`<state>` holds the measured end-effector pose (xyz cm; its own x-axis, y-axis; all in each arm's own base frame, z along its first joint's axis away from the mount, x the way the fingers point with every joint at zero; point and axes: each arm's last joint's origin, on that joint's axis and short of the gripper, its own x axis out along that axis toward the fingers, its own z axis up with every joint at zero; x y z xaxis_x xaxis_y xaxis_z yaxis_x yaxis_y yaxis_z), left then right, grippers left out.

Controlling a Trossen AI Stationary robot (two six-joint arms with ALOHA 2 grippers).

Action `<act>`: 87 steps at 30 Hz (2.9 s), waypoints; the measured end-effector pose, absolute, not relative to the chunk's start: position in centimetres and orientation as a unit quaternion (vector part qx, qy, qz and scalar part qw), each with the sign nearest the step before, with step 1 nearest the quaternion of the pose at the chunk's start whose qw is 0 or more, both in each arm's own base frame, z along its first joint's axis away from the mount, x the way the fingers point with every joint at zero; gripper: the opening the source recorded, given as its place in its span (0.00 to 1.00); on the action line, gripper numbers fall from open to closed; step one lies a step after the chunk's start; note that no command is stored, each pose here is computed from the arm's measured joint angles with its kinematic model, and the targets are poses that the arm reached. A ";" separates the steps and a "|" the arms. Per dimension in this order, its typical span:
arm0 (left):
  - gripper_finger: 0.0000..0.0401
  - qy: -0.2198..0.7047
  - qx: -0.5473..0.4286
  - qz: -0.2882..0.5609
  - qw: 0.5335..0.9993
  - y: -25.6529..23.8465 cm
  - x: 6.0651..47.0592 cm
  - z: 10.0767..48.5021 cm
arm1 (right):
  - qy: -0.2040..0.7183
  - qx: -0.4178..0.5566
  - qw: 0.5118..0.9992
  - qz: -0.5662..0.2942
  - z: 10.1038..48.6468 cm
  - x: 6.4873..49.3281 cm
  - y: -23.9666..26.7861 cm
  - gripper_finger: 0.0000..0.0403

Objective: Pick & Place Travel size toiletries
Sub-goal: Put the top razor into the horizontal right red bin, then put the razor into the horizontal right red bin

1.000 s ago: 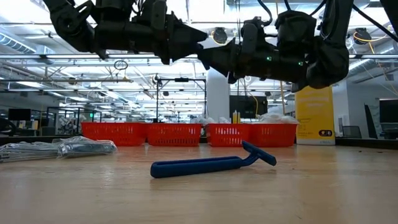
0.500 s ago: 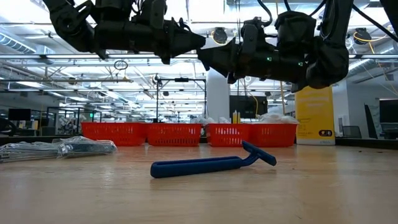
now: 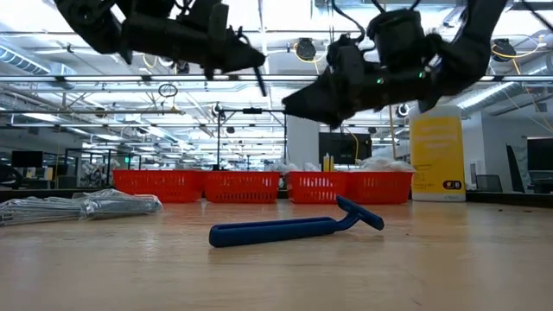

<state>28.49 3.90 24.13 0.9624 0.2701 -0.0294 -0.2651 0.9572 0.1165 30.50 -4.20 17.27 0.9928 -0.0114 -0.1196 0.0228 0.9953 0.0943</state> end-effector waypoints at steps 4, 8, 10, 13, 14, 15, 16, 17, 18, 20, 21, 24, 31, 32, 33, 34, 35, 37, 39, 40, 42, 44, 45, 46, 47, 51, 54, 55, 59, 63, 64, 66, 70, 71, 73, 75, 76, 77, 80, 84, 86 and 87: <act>0.06 0.079 0.092 0.234 0.965 5.0 26.9 24.6 | 0.110 0.035 0.993 -0.014 18.8 29.1 -4.2 0.38; 0.03 0.117 0.073 0.277 0.951 7.0 26.2 24.4 | 0.123 0.032 0.992 -0.013 20.0 28.1 -4.0 0.37; 0.04 0.163 0.050 0.272 0.947 7.8 26.4 24.0 | 0.121 0.034 0.992 -0.013 20.4 27.9 -4.0 0.36; 0.04 0.229 0.040 0.278 0.932 8.7 27.2 23.4 | 0.120 0.036 0.992 -0.013 20.4 27.8 -3.9 0.34; 0.03 0.244 0.040 0.278 0.928 8.9 27.6 23.2 | 0.118 0.036 0.992 -0.013 20.4 27.9 -3.9 0.34; 0.03 0.254 0.041 0.277 0.926 9.1 28.0 23.2 | 0.117 0.035 0.992 -0.013 20.4 27.9 -3.9 0.34; 0.03 0.265 0.041 0.275 0.923 9.3 28.5 23.1 | 0.118 0.035 0.992 -0.013 20.3 28.0 -3.9 0.34; 0.03 0.277 0.039 0.270 0.921 9.5 28.9 23.1 | 0.121 0.036 0.992 -0.013 20.2 28.0 -3.9 0.34; 0.03 0.291 0.037 0.261 0.919 9.7 29.4 23.0 | 0.122 0.036 0.992 -0.014 20.1 28.0 -3.9 0.34; 0.03 0.322 0.033 0.250 0.913 10.0 30.2 22.5 | 0.121 0.036 0.992 -0.014 20.1 28.1 -4.0 0.34; 0.03 0.337 0.033 0.250 0.907 10.1 30.5 22.1 | 0.121 0.037 0.992 -0.015 20.1 28.1 -4.0 0.33; 0.08 0.352 0.039 0.265 0.897 10.6 31.3 21.3 | 0.122 0.037 0.992 -0.013 20.1 28.1 -3.9 0.33; 0.22 0.376 0.050 0.267 0.886 10.7 31.5 20.2 | 0.122 0.035 0.992 -0.002 20.1 28.1 -3.4 0.33; 0.25 0.378 0.047 0.268 0.885 10.7 31.5 20.2 | 0.122 0.035 0.992 -0.002 20.1 28.1 -3.3 0.33; 0.27 0.383 0.043 0.268 0.883 10.7 31.4 20.1 | 0.122 0.034 0.992 -0.001 20.1 28.1 -3.3 0.34; 0.30 0.387 0.038 0.270 0.881 10.6 31.3 20.0 | 0.122 0.032 0.992 -0.001 20.1 28.1 -3.3 0.34; 0.34 0.391 0.035 0.275 0.878 10.6 31.2 19.9 | 0.122 0.032 0.992 0.000 20.1 28.1 -3.3 0.34; 0.41 0.396 0.039 0.290 0.871 10.7 31.1 19.9 | 0.122 0.031 0.992 0.000 20.1 28.1 -3.3 0.35; 0.49 0.403 0.040 0.306 0.862 10.7 30.9 19.8 | 0.122 0.031 0.992 0.000 20.1 28.1 -3.3 0.35; 0.53 0.404 0.040 0.312 0.859 10.8 30.9 19.7 | 0.122 0.031 0.992 0.000 20.1 28.1 -3.3 0.35; 0.61 0.404 0.041 0.317 0.857 10.8 30.8 19.8 | 0.122 0.033 0.992 -0.001 20.1 28.1 -3.3 0.35; 0.67 0.404 0.040 0.318 0.856 10.9 30.8 19.7 | 0.122 0.035 0.992 -0.001 20.1 28.1 -3.3 0.35; 0.70 0.404 0.040 0.319 0.857 10.9 30.8 19.8 | 0.122 0.035 0.992 -0.001 20.1 28.1 -3.3 0.35; 0.73 0.403 0.037 0.320 0.857 10.9 30.8 19.8 | 0.122 0.036 0.992 -0.001 20.1 28.1 -3.3 0.35; 0.75 0.400 0.030 0.323 0.857 10.9 30.8 19.8 | 0.122 0.036 0.992 -0.001 20.1 28.1 -3.3 0.35; 0.82 0.391 0.012 0.332 0.858 10.8 30.9 19.8 | 0.122 0.036 0.992 -0.001 20.1 28.1 -3.3 0.35; 0.85 0.396 0.026 0.326 0.858 10.8 30.9 19.8 | 0.122 0.036 0.992 -0.001 20.1 28.1 -3.3 0.35; 0.86 0.397 0.030 0.323 0.858 10.8 30.9 19.8 | 0.122 0.036 0.992 -0.001 20.1 28.1 -3.3 0.35; 0.87 0.397 0.036 0.317 0.861 10.3 31.0 19.9 | 0.122 0.036 0.992 -0.001 20.1 28.1 -3.3 0.35; 0.85 0.377 0.025 0.307 0.874 9.0 31.5 20.2 | 0.121 0.035 0.992 0.007 20.1 28.2 -2.8 0.35; 0.84 0.370 0.025 0.301 0.878 8.4 31.7 20.3 | 0.119 0.034 0.992 0.012 20.2 28.2 -2.5 0.35; 0.83 0.350 0.031 0.286 0.891 7.4 32.2 20.7 | 0.115 0.024 0.993 0.031 20.3 28.3 -1.5 0.35; 0.82 0.320 0.065 0.251 0.911 5.5 32.8 21.6 | 0.129 -0.008 0.988 0.088 19.9 28.4 1.7 0.35; 0.81 0.313 0.073 0.244 0.915 5.2 33.0 21.8 | 0.136 -0.007 0.986 0.101 19.5 28.5 2.6 0.35; 0.80 0.306 0.082 0.239 0.918 5.0 33.1 21.9 | 0.159 0.003 0.981 0.115 18.3 28.6 4.5 0.35; 0.79 0.295 0.082 0.244 0.920 5.2 33.3 22.0 | 0.179 0.004 0.976 0.122 16.9 28.7 6.4 0.35; 0.79 0.290 0.080 0.247 0.921 5.4 33.4 22.0 | 0.187 -0.001 0.974 0.126 16.1 28.8 7.3 0.35; 0.79 0.289 0.078 0.250 0.921 5.6 33.4 21.9 | 0.196 -0.006 0.972 0.132 15.3 29.0 8.1 0.35; 0.79 0.287 0.070 0.261 0.919 6.3 33.3 21.9 | 0.205 -0.001 0.964 0.168 13.9 30.0 9.8 0.35; 0.80 0.263 0.030 0.281 0.922 7.0 33.3 22.1 | 0.200 0.012 0.957 0.210 13.8 31.5 10.4 0.35; 0.81 0.242 -0.002 0.275 0.931 6.9 33.5 22.3 | 0.211 0.009 0.953 0.218 13.2 32.0 10.6 0.36; 0.81 0.235 -0.013 0.267 0.934 6.9 33.6 22.4 | 0.212 0.002 0.952 0.220 12.9 32.2 10.7 0.36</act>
